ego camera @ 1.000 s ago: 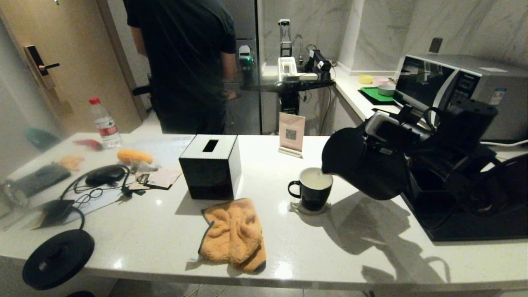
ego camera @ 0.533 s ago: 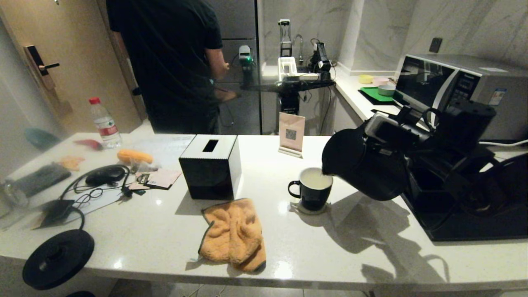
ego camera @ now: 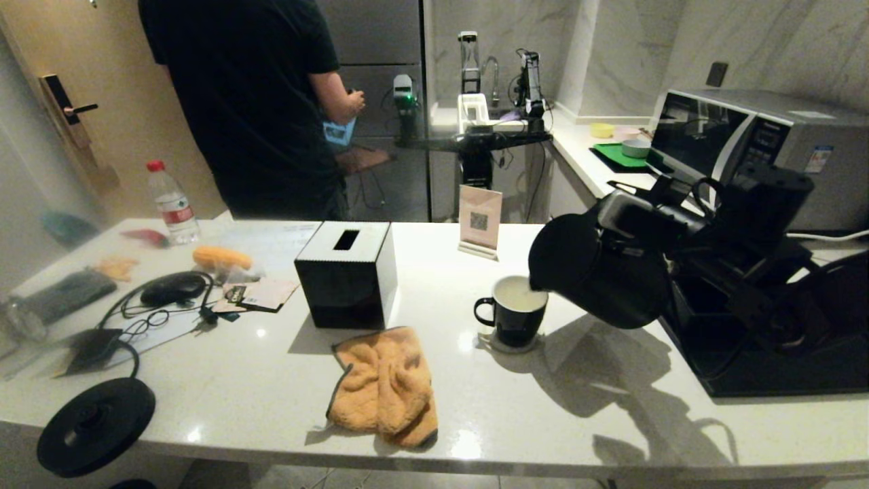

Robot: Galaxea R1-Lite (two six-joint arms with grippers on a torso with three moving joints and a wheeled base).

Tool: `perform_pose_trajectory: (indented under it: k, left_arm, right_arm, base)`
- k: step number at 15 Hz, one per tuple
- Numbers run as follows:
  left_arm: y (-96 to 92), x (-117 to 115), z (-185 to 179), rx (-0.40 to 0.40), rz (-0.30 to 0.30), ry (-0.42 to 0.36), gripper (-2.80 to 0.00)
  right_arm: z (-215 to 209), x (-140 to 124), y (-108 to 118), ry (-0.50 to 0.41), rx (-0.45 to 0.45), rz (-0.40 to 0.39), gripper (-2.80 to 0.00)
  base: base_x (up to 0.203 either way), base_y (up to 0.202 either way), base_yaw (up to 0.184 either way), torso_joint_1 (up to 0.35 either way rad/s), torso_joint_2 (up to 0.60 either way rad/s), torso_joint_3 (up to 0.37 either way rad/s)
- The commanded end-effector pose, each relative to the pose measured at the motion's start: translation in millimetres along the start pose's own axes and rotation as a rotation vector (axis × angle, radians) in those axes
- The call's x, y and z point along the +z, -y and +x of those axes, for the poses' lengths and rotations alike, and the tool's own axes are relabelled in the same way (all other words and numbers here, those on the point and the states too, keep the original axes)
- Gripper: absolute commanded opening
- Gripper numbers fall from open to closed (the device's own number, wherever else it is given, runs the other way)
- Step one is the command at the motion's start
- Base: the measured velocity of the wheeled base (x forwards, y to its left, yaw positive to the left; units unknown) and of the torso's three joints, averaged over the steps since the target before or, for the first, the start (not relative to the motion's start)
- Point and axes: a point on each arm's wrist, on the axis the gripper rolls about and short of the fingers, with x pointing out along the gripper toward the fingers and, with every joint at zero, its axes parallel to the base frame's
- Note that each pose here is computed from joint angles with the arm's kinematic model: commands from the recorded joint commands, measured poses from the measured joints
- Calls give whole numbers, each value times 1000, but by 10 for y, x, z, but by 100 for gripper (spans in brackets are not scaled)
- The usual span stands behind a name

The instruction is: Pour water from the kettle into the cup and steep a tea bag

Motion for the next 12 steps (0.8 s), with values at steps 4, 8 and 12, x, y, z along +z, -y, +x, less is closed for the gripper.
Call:
perform_pose_trajectory:
  k: [4,8,12]
  left_arm:
    - [0,-1,1,0,-1,-1,-280]
    - [0,-1,1,0,-1,-1,-280]
    - [0,-1,1,0,0,-1,-280]
  right_arm:
    - [6,-4,-9,3,-1,-8,-280]
    - [6,-5,-10,3,-1,-8,-280]
    - [9,0,-15,9,1,-8,-280]
  base:
    - [0,0,0,0,0,0]
    - [0,0,0,0,0,0]
    - [0,0,0,0,0,0]
